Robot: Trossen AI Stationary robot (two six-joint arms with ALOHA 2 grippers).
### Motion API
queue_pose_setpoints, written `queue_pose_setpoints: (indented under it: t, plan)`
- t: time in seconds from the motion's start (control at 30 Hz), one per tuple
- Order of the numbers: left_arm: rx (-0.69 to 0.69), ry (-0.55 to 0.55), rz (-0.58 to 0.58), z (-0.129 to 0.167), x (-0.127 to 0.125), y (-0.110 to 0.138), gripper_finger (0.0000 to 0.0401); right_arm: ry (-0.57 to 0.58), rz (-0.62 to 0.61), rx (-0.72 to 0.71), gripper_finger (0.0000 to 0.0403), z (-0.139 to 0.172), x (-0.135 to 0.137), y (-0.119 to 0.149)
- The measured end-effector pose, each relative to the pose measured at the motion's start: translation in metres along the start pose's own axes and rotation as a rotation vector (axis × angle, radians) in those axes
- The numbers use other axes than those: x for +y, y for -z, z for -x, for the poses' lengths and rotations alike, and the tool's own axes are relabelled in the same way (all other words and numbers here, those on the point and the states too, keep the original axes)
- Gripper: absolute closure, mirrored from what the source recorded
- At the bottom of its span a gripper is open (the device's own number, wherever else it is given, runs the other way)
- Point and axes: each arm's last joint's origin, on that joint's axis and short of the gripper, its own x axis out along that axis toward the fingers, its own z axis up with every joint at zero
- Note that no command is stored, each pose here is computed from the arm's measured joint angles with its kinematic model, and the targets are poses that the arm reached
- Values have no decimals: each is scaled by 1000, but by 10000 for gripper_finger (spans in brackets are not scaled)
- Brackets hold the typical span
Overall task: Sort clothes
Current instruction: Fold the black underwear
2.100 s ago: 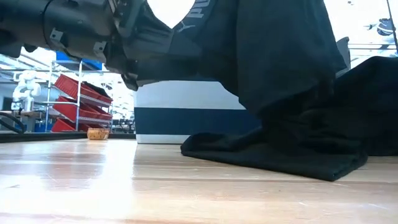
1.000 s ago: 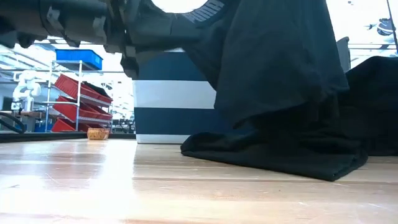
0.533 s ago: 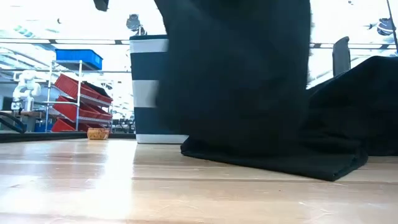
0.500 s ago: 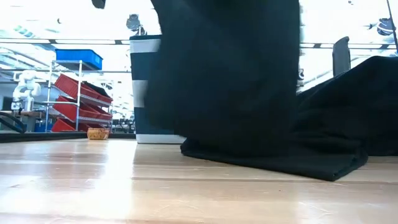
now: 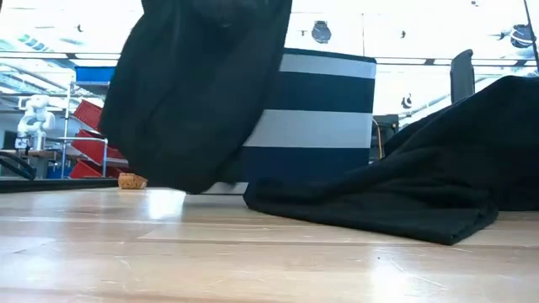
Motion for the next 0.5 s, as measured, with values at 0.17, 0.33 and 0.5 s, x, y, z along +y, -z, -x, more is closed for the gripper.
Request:
queue_pose_setpoints:
  t: [0.17,0.33,0.5]
  plan:
    - [2,40,-1,10,2,-1,393,-42,-29,-13,403,-3,0,2]
    - [139,201,95,17,-20,25,393,-221,-138,19,403,-15,43,29]
    - [309,248,173,24,-59,65,393,-345,-272,-16,403,-23,103,72]
